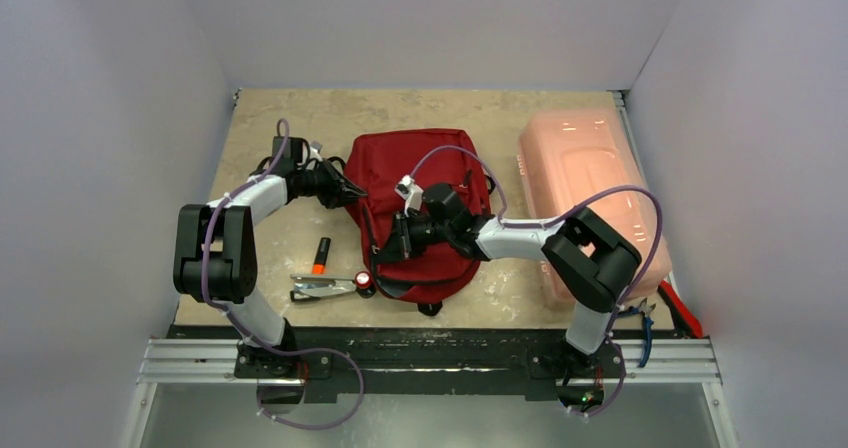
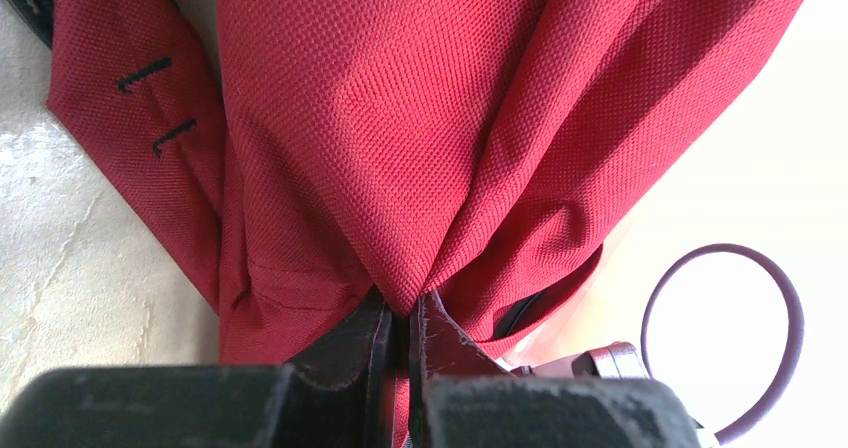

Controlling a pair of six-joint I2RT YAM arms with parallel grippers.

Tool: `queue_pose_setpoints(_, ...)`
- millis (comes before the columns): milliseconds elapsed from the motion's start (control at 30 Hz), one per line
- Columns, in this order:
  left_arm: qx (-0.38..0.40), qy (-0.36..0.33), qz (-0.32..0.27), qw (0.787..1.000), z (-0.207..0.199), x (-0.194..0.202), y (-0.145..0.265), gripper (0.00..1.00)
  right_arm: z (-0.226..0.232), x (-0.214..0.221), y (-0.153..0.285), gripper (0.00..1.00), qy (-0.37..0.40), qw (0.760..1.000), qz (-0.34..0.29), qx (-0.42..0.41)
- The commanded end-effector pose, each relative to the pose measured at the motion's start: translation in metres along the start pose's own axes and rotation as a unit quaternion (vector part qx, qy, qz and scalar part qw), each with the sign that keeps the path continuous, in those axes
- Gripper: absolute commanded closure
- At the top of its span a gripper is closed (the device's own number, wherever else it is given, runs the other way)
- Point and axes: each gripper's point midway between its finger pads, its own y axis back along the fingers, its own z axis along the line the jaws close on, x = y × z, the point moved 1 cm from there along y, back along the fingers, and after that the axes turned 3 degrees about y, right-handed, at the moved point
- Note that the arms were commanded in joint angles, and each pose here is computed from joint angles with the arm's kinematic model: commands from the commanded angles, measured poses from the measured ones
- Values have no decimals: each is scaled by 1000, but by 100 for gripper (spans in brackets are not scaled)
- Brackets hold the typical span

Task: Pack the student bag
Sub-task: Zip the student bag at the center of the board.

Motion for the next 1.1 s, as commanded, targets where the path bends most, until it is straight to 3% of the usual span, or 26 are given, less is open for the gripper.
queue_pose_setpoints(0, 32, -13, -1, 999, -13, -2, 3, 100, 16, -16, 12, 86, 31, 999, -23, 2)
queue_pose_setpoints(200, 31, -13, -1, 999, -13, -2, 2, 100, 16, -17, 20, 84, 37, 999, -27, 20)
queue_pose_setpoints(300, 31, -13, -1, 999, -13, -2, 2, 100, 18, -16, 20, 75, 39, 999, -23, 15)
queue_pose_setpoints(433, 31, -13, -2, 999, -12, -3, 2, 100, 19, -17, 18, 75, 38, 999, -22, 11)
queue_pose_setpoints(667, 32, -13, -1, 999, -13, -2, 2, 100, 18, -17, 22, 80, 41, 999, -25, 21)
queue_pose_setpoints(767, 33, -13, -1, 999, -13, -3, 2, 100, 19, -16, 24, 100, 39, 999, -22, 25)
queue_pose_setpoints(1067, 28, -17, -15, 999, -11, -13, 1, 100, 53, 28, 18, 100, 51, 995, 11, 87)
